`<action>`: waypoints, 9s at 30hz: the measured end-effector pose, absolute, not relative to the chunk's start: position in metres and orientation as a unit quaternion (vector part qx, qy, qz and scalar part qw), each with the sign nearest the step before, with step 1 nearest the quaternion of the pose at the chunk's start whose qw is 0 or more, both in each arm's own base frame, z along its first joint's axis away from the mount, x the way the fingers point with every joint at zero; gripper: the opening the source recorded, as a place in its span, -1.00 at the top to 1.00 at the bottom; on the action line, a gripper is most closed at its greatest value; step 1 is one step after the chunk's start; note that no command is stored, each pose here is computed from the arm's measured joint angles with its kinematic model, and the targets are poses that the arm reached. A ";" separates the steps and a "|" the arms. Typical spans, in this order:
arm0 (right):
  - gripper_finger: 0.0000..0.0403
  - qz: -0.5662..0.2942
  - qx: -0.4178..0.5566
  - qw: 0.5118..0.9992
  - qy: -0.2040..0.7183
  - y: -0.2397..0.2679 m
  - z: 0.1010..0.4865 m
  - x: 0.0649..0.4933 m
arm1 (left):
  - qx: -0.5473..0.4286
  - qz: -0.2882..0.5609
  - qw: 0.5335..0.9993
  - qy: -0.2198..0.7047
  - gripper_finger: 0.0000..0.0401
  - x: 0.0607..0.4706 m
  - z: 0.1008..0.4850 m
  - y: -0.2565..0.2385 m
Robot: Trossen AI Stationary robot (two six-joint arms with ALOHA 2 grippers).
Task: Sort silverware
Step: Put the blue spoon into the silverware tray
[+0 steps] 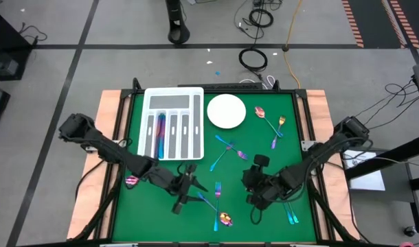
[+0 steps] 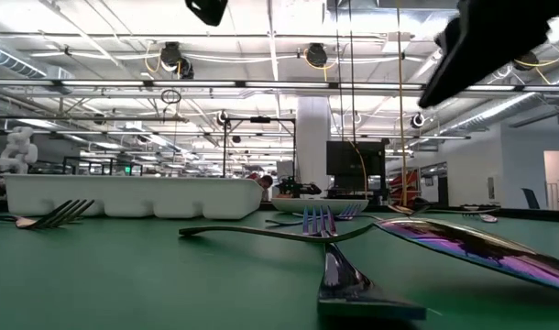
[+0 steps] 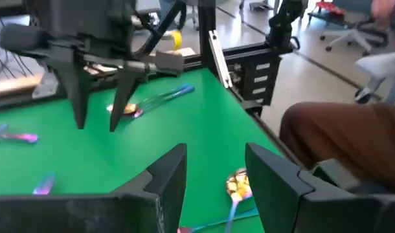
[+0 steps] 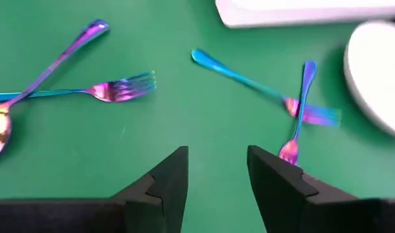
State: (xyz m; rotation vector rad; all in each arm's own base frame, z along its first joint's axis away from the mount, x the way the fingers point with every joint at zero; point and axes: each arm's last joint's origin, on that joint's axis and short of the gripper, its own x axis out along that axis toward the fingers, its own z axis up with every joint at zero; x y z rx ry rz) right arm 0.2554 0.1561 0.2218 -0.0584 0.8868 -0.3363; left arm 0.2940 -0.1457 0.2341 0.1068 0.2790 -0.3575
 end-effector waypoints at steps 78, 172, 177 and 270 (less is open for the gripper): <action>0.26 -0.248 -0.072 0.859 0.442 0.167 0.267 0.223 | 0.332 -0.142 0.854 0.373 0.20 0.363 0.121 -0.222; 1.00 -0.266 -0.048 0.945 0.186 0.184 0.284 0.289 | -0.078 -0.005 0.995 -0.062 1.00 0.321 0.212 -0.138; 1.00 -0.267 -0.036 0.946 0.181 0.183 0.284 0.293 | -0.077 -0.005 0.995 -0.062 1.00 0.321 0.212 -0.138; 1.00 -0.235 -0.051 0.944 0.227 0.178 0.279 0.294 | -0.425 0.390 0.805 0.135 1.00 0.143 0.180 0.023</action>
